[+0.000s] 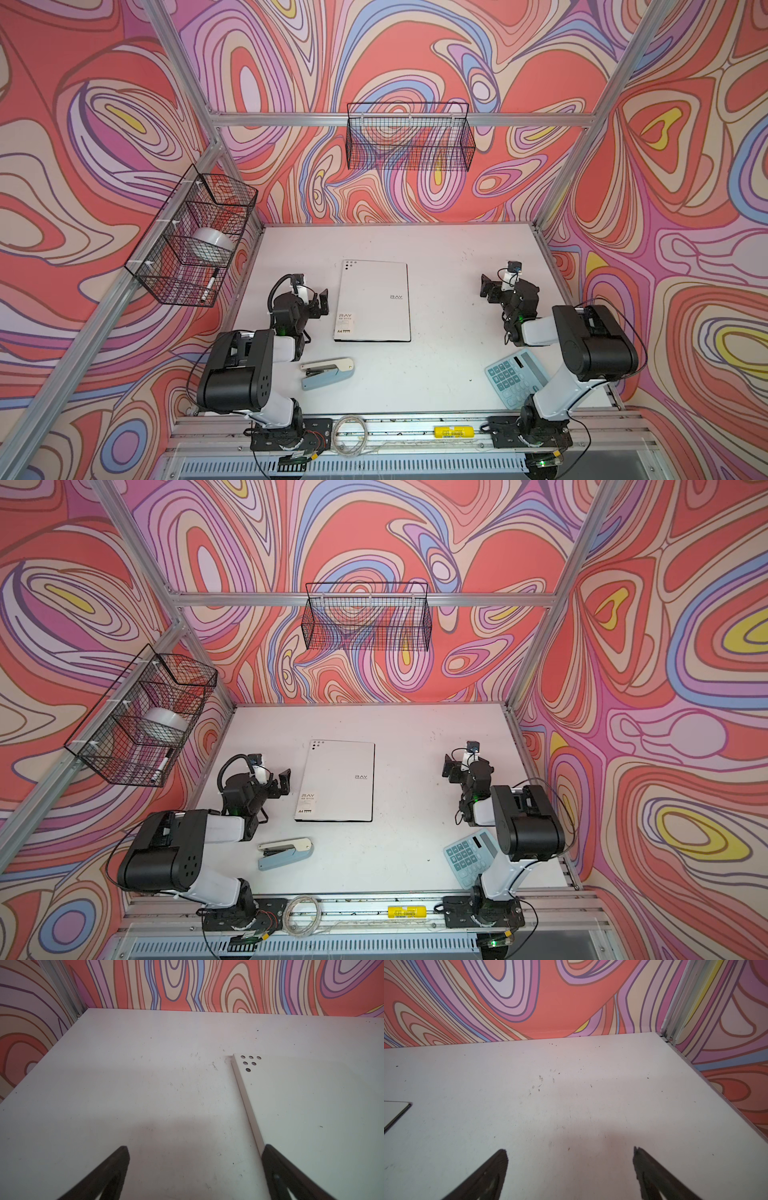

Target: Put the files into the folder

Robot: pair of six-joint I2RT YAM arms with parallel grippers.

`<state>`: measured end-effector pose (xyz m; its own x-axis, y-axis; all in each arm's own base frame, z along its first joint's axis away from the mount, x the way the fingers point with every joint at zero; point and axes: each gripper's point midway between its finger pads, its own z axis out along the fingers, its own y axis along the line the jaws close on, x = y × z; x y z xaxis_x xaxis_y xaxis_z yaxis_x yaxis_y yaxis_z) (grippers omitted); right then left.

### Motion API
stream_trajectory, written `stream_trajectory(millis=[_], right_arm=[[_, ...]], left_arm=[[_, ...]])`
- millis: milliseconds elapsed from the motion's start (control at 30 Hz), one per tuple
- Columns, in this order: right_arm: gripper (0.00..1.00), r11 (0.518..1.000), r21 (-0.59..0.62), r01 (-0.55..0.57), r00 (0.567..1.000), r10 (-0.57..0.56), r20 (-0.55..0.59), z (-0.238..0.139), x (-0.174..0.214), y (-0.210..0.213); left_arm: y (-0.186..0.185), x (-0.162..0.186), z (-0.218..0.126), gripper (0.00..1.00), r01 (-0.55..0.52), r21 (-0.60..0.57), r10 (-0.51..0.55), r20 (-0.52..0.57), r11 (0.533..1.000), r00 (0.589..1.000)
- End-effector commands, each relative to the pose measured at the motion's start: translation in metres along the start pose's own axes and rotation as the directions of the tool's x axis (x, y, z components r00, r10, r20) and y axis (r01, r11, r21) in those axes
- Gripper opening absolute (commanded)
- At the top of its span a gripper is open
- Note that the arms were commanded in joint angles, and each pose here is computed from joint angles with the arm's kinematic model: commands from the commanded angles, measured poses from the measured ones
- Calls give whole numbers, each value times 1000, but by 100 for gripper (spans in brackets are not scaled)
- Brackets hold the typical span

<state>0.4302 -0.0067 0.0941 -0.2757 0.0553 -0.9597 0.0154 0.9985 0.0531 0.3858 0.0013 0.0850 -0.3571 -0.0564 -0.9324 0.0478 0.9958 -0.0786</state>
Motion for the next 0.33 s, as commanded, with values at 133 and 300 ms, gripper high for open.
stream_trajectory(millis=[133,300], right_arm=[[98,1000,-5,-6,1000,6,-16,0,5,0],[99,1000,-5,-6,1000,6,-16,0,5,0]], left_arm=[[3,-6,4,100,0,-16,0,6,1000,1000],[1,-5,5,100,-26,-53,26,-6,998,1000]])
